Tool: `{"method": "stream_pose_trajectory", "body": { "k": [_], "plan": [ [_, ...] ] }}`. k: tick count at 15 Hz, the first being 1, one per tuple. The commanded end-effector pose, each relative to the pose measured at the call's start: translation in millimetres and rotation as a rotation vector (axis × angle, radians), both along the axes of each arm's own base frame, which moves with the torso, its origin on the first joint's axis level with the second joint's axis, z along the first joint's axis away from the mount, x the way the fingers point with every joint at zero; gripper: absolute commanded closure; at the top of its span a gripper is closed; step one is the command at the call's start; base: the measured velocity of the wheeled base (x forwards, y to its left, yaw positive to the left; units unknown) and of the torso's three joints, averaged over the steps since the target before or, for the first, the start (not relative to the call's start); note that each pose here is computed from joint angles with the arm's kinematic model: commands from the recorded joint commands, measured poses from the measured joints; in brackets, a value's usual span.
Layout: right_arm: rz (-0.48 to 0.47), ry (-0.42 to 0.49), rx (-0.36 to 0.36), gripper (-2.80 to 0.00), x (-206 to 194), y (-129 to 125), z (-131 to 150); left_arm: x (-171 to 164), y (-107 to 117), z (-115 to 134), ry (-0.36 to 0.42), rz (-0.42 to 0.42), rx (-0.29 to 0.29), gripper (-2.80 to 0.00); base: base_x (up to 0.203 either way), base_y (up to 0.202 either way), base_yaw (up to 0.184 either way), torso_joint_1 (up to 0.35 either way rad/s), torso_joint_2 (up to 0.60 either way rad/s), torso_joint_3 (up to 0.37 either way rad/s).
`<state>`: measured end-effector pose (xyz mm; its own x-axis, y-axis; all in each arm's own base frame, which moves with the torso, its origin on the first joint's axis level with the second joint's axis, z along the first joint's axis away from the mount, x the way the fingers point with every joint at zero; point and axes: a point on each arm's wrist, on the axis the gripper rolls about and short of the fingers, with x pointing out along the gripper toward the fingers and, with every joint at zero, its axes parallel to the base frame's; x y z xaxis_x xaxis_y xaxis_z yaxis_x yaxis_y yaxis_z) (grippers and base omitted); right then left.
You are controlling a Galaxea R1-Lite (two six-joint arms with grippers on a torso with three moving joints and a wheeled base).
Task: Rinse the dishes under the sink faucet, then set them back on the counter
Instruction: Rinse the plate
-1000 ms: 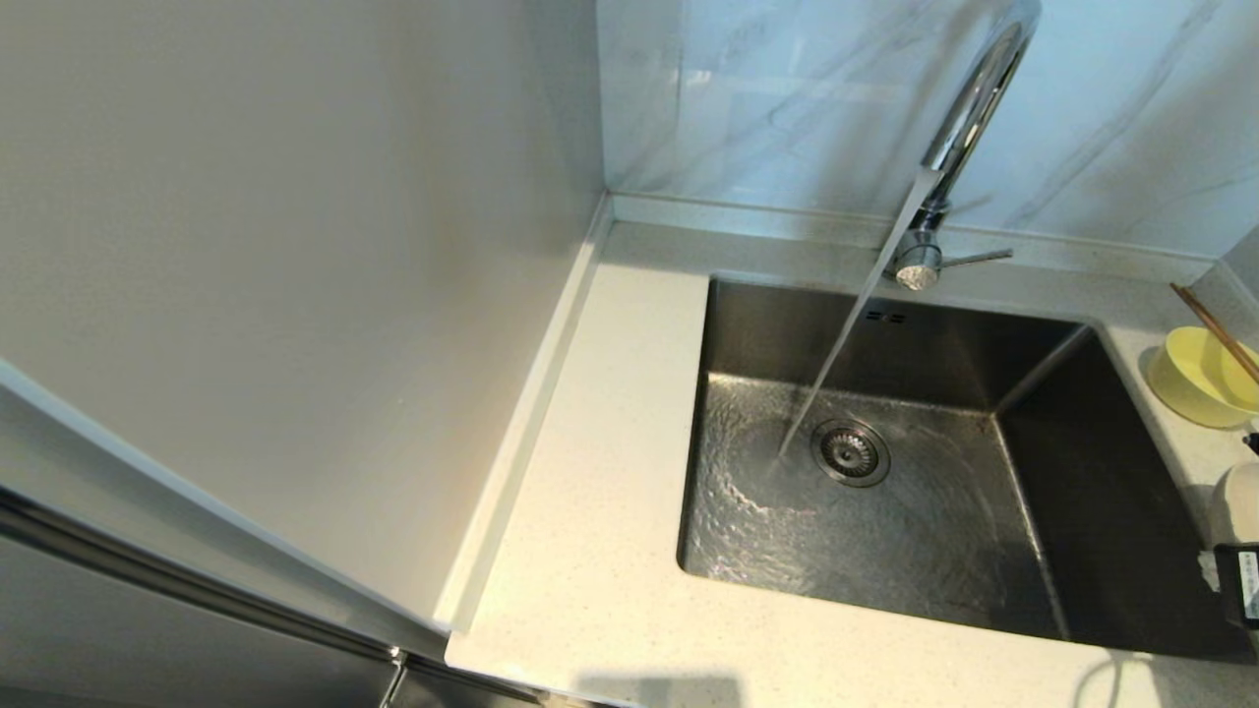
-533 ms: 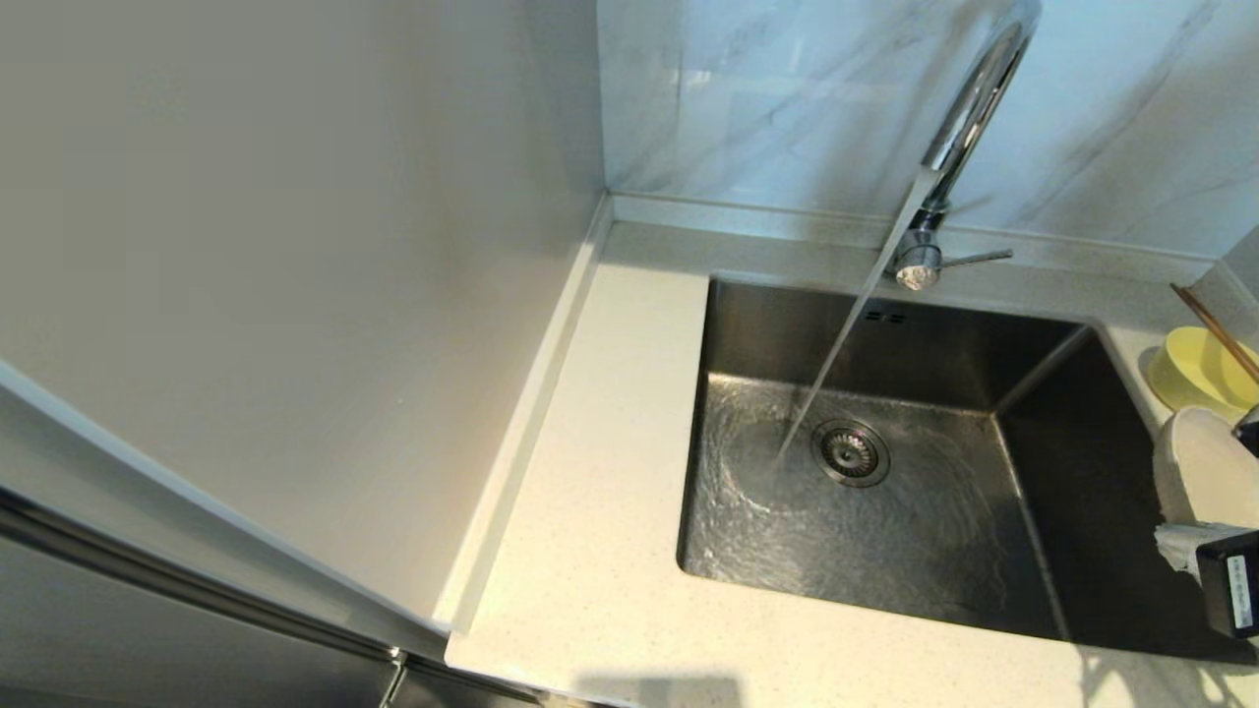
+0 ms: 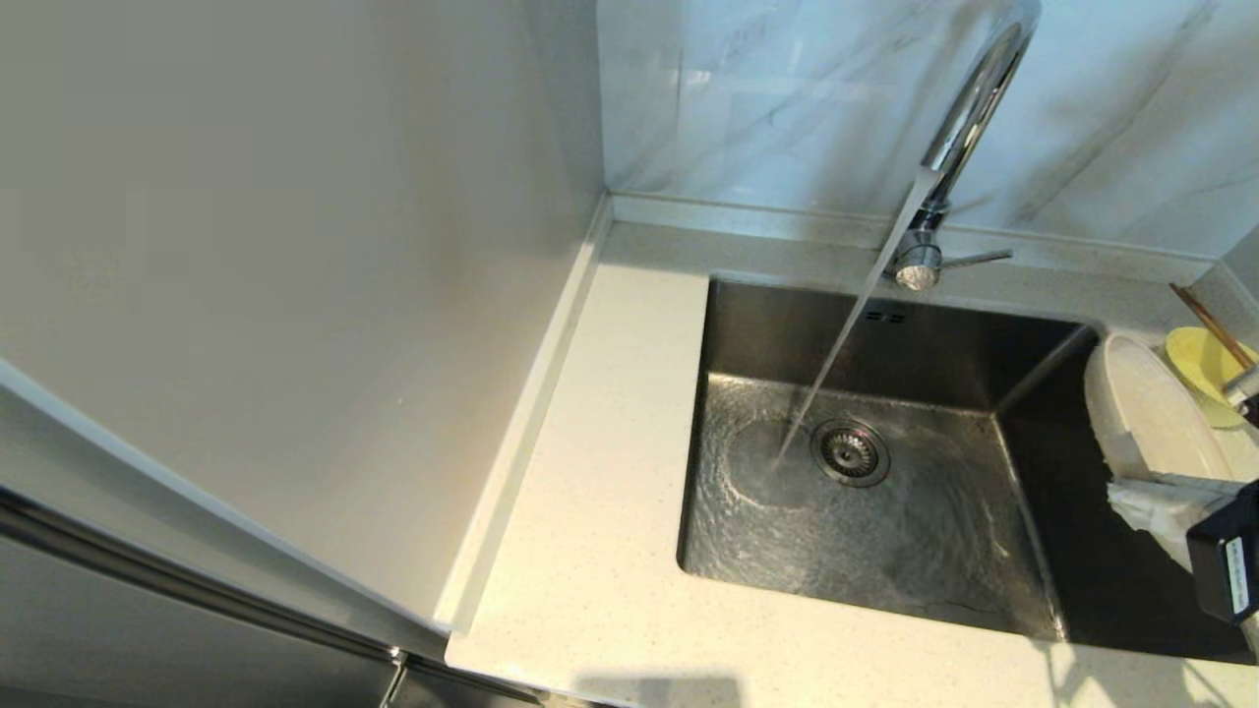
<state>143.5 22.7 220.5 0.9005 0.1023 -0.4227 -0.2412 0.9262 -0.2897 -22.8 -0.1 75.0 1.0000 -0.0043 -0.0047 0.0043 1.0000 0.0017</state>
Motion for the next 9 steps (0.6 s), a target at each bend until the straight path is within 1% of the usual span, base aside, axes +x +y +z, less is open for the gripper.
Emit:
{"method": "stream_pose_trajectory", "body": {
  "k": [1, 3, 5, 9],
  "plan": [
    [0.019, 0.026, -0.022, 0.00, 7, 2, -4, 0, 0, 0, 0.000, 0.000, 0.000, 0.00, 0.000, 0.000, 0.000, 0.000, 0.00, 0.000],
    [0.068, 0.040, -0.032, 0.00, 13, 10, -5, 0, 0, 0, 0.000, 0.000, 0.000, 0.00, 0.000, 0.000, 0.000, 0.000, 0.00, 0.000],
    [0.130, 0.040, -0.012, 0.00, 22, 18, 0, 0, 0, 0, 0.000, 0.000, 0.000, 0.00, 0.000, 0.000, 0.000, 0.000, 0.00, 0.000],
    [0.192, 0.060, -0.001, 0.00, 44, 32, 5, 0, 0, 0, 0.000, 0.001, 0.000, 0.00, 0.000, 0.000, 0.000, 0.000, 0.00, 0.000]
  ]
}}
